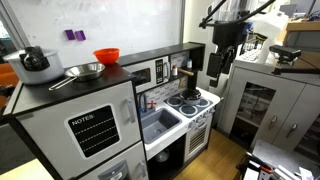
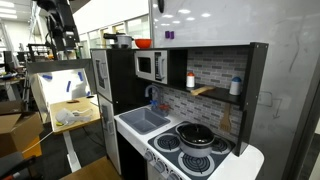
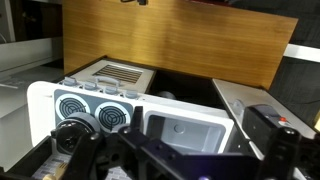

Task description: Put the wooden spoon on the shelf on the stove

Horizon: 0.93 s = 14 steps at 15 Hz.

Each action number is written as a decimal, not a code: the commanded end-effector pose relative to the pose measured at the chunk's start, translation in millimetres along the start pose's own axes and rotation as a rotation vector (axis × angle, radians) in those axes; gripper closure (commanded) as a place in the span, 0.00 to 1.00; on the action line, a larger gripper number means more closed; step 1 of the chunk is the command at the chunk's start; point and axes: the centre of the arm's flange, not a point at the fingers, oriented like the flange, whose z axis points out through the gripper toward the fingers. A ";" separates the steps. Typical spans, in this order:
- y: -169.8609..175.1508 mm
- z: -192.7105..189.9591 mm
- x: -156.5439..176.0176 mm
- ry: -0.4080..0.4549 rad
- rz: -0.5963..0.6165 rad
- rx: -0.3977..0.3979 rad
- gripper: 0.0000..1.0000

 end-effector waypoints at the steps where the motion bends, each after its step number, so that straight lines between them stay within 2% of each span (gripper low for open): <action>1: 12.2 5.5 1.1 0.001 0.018 0.013 0.00; 3: 23.1 11.0 2.5 0.002 0.034 0.025 0.00; 14: 19.9 10.4 3.2 0.006 0.027 0.021 0.00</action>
